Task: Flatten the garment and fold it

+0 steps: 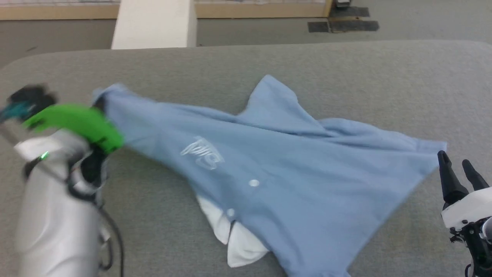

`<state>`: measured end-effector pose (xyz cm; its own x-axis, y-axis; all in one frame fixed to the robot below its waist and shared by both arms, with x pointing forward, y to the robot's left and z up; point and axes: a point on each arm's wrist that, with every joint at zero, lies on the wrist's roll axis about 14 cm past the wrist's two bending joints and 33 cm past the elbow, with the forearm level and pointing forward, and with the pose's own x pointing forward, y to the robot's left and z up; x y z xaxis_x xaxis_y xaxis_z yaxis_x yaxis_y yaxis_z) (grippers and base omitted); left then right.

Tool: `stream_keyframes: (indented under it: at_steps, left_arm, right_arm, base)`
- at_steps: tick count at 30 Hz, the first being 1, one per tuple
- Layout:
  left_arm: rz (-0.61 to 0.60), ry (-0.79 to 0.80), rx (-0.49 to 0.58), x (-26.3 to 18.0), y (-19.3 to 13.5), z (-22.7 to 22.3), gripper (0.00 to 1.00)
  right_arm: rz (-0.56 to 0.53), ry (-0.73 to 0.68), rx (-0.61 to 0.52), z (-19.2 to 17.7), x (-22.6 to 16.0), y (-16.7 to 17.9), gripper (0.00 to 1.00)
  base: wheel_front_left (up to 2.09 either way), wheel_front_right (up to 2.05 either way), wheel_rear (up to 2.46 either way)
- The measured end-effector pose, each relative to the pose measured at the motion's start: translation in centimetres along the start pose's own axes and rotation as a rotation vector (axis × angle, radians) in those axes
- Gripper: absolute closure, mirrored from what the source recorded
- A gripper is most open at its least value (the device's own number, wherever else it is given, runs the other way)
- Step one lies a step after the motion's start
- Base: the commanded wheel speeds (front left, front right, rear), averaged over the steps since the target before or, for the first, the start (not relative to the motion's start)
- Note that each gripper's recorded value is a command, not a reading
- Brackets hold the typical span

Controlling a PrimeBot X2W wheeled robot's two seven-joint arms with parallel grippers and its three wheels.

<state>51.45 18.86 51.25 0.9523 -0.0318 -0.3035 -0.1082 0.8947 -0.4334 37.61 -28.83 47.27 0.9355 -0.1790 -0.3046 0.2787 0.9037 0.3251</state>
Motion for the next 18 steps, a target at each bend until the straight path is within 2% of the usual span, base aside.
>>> stream_keyframes:
  at_steps: [4,7,8,9,13,15,18]
  left_arm:
    - [0.242,-0.02,-0.083,-4.4,9.0,-0.7,1.0]
    - [0.346,0.032,-0.112,-7.8,12.7,-3.4,1.0]
    - [0.35,0.051,-0.134,-8.7,12.9,-4.3,0.9]
    - [0.335,0.045,-0.173,-9.1,12.4,-4.8,0.0]
    - [0.216,-0.082,-0.119,-9.5,9.6,-2.2,0.0]
    - [0.126,-0.197,-0.037,-9.8,7.8,0.2,0.0]
    - [0.037,-0.351,0.153,-10.5,5.7,2.8,0.0]
  right_arm:
    - [0.049,0.004,-0.011,-0.1,0.6,1.8,0.0]
    - [0.078,0.013,-0.02,-0.2,1.0,3.0,0.0]
    - [0.088,0.018,-0.025,-0.3,1.1,3.4,0.0]
    - [0.096,0.027,-0.027,-0.5,1.3,3.7,0.0]
    - [0.123,0.095,-0.065,-1.7,1.9,5.1,0.0]
    - [0.131,0.179,-0.128,-2.9,2.4,5.7,0.0]
    - [0.116,0.291,-0.247,-3.7,3.5,6.0,0.0]
  base:
    - [0.0,0.0,0.0]
    - [0.0,0.0,0.0]
    - [0.0,0.0,0.0]
    - [0.0,0.0,0.0]
    - [0.0,0.0,0.0]
    - [0.0,0.0,0.0]
    - [0.0,0.0,0.0]
